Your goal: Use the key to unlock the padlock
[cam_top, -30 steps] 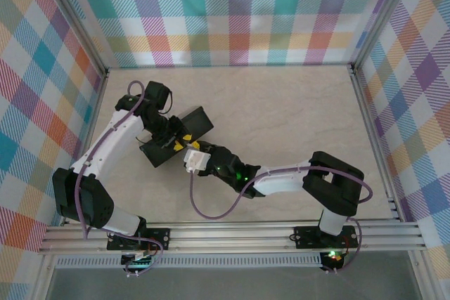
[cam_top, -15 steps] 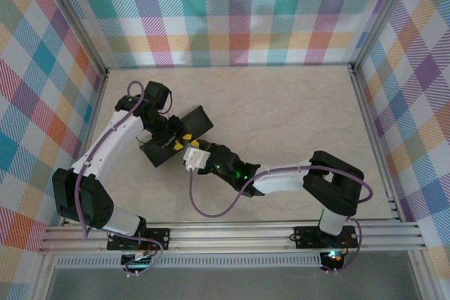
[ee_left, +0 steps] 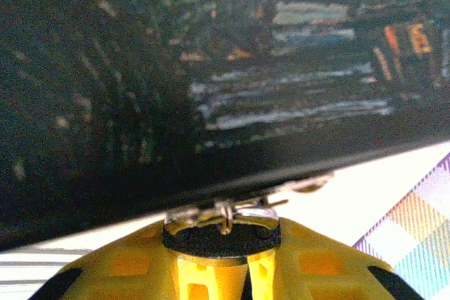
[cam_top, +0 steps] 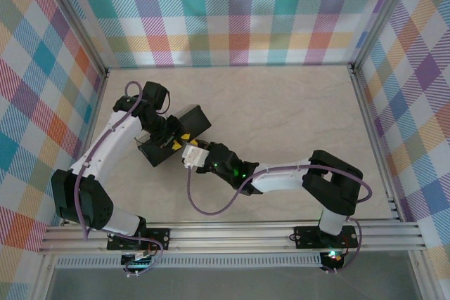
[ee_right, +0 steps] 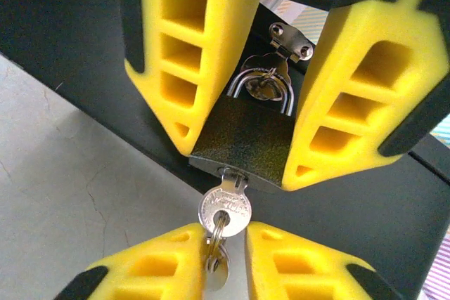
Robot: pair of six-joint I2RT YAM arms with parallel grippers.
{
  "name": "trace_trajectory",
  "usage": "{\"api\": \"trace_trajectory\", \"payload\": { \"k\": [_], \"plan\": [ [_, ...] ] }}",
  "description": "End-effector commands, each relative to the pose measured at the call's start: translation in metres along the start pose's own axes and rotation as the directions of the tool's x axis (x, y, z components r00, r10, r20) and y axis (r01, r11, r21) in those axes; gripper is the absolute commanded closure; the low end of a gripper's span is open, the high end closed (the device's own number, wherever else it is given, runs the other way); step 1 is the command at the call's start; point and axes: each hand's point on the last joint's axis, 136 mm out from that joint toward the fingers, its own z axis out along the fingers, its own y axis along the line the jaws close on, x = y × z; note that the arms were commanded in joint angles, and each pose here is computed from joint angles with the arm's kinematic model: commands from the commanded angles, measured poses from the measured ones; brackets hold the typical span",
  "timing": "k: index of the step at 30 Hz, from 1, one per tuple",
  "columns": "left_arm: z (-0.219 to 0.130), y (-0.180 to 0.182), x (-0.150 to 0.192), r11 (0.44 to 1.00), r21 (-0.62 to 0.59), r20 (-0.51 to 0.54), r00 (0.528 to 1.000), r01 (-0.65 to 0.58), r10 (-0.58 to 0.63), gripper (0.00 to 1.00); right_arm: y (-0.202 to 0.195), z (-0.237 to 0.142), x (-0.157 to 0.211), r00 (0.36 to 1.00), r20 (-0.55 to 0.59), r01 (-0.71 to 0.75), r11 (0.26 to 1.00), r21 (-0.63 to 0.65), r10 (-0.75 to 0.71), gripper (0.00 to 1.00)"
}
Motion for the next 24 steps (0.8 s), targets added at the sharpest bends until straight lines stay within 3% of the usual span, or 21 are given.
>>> {"api": "trace_trajectory", "payload": {
  "k": [1, 24],
  "plan": [
    [-0.009, -0.010, 0.007, 0.997, 0.068, -0.014, 1.000, -0.024, 0.025, 1.00, -0.012, 0.005, -0.028, 0.996, 0.078, -0.051, 0.998, 0.027, 0.049, 0.76],
    [-0.009, -0.005, 0.010, 0.998, 0.056, -0.021, 0.999, -0.023, 0.024, 1.00, -0.015, 0.015, -0.039, 0.993, 0.092, -0.077, 0.995, 0.064, 0.071, 0.79]
  ]
}}
